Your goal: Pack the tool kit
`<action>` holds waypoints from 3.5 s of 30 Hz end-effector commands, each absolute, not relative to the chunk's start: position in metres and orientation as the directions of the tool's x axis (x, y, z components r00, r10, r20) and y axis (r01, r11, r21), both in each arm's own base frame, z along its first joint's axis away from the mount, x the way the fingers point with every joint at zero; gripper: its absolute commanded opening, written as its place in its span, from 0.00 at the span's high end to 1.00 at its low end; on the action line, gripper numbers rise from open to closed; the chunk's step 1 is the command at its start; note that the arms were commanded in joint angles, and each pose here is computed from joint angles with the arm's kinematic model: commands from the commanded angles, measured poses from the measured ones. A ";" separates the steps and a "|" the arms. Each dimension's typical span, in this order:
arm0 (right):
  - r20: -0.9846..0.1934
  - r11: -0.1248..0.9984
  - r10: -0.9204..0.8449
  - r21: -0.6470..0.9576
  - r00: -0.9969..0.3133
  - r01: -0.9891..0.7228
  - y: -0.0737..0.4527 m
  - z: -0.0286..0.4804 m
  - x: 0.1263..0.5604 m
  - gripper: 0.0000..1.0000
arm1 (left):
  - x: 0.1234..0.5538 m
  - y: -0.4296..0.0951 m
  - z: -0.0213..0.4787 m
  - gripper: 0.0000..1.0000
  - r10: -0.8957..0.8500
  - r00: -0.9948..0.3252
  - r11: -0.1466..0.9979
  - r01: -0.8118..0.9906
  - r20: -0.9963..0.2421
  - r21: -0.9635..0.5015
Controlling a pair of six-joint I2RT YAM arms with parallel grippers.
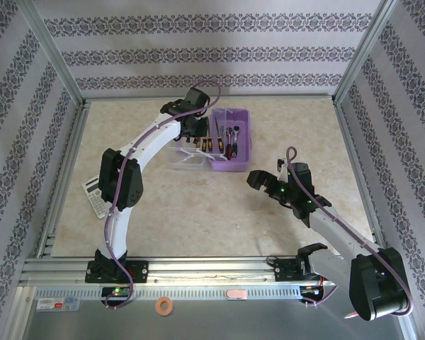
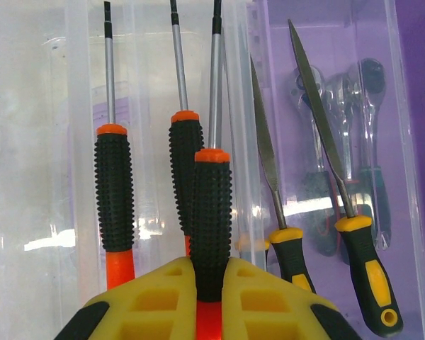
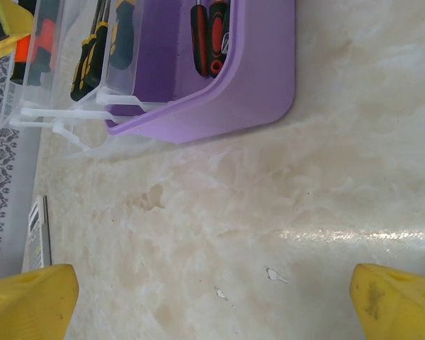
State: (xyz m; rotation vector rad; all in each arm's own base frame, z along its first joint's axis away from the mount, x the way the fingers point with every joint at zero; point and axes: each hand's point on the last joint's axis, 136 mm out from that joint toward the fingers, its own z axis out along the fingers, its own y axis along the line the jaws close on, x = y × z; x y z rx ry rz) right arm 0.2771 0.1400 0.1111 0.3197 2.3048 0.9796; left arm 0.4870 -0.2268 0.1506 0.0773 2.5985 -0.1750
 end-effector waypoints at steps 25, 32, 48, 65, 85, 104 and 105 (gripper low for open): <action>-0.538 0.740 0.369 0.664 -0.758 -0.111 0.137 0.140 0.287 0.03 | 0.470 -0.187 0.228 0.60 -0.044 -0.781 0.989 0.055 -0.623 -0.138; -0.596 0.821 0.406 0.570 -0.693 -0.009 0.106 0.166 0.335 0.23 | 0.442 -0.112 0.220 0.66 -0.340 -0.705 0.917 -0.103 -0.623 -0.384; -0.525 0.851 0.300 0.525 -0.797 -0.026 0.124 0.142 0.417 0.61 | 0.436 -0.115 0.093 0.79 -0.387 -0.854 0.819 -0.145 -0.348 -0.554; -0.409 0.815 0.309 0.580 -0.859 0.017 0.134 0.095 0.436 0.63 | 0.454 -0.121 0.052 0.86 -0.346 -0.866 0.824 -0.096 -0.361 -0.558; -0.389 0.791 0.351 0.610 -0.852 0.048 0.130 0.100 0.402 0.49 | 0.374 -0.091 0.115 1.00 -0.307 -0.851 0.908 -0.128 -0.426 -0.399; -0.377 0.784 0.298 0.621 -0.877 0.000 0.147 0.101 0.351 0.49 | 0.291 -0.095 0.141 1.00 -0.173 -0.871 0.972 -0.076 -0.460 -0.221; -0.373 0.789 0.288 0.615 -0.882 -0.003 0.150 0.097 0.349 0.49 | 0.290 -0.095 0.145 1.00 -0.166 -0.869 0.975 -0.074 -0.467 -0.208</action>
